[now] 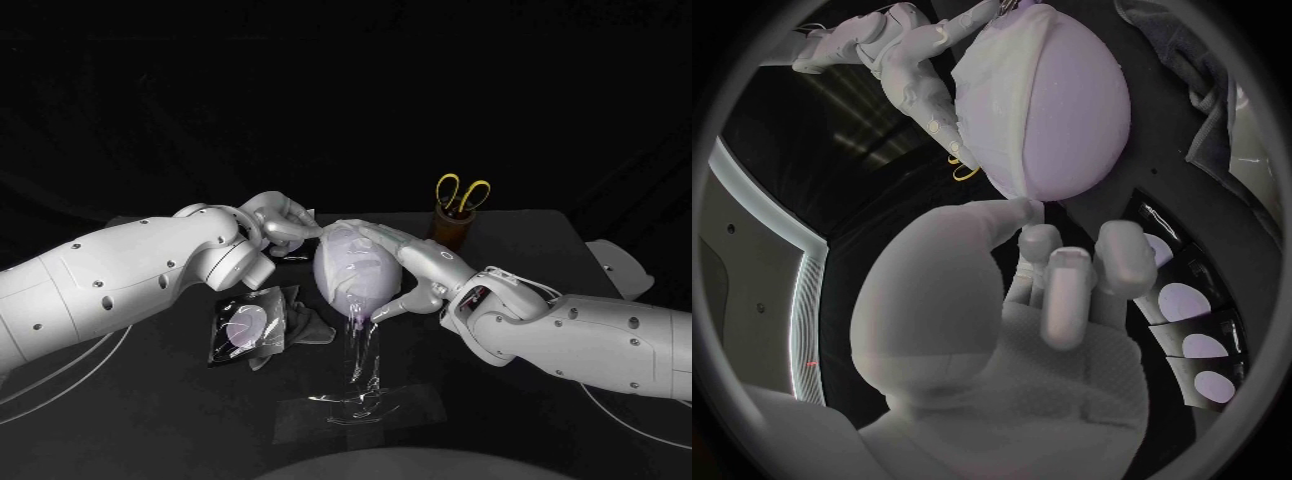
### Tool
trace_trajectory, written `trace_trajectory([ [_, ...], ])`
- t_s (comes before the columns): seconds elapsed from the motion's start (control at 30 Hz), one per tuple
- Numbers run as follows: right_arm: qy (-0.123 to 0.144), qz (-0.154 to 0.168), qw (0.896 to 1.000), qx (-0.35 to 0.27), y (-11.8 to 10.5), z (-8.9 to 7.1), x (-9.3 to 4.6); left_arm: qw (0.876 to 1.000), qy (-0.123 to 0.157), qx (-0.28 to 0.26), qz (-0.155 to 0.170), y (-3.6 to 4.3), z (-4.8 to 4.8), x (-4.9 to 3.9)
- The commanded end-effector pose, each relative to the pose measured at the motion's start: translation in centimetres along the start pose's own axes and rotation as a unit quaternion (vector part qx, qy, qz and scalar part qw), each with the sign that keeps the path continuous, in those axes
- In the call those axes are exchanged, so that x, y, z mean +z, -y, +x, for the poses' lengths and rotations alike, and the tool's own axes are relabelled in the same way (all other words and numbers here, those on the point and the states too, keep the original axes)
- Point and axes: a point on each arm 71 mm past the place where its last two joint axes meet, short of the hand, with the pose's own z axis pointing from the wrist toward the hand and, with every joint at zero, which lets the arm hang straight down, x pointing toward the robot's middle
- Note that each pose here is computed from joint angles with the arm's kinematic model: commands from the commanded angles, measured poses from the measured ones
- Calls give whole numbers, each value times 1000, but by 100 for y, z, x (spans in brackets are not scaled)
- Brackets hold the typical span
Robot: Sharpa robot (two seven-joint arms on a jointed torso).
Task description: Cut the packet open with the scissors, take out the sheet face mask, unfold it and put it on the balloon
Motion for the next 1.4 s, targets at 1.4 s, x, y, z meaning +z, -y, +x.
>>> trace_trajectory([
  [1.4,-20,1,1000,-4,-22,48,-13,988,13,150,35,58,-64,214],
])
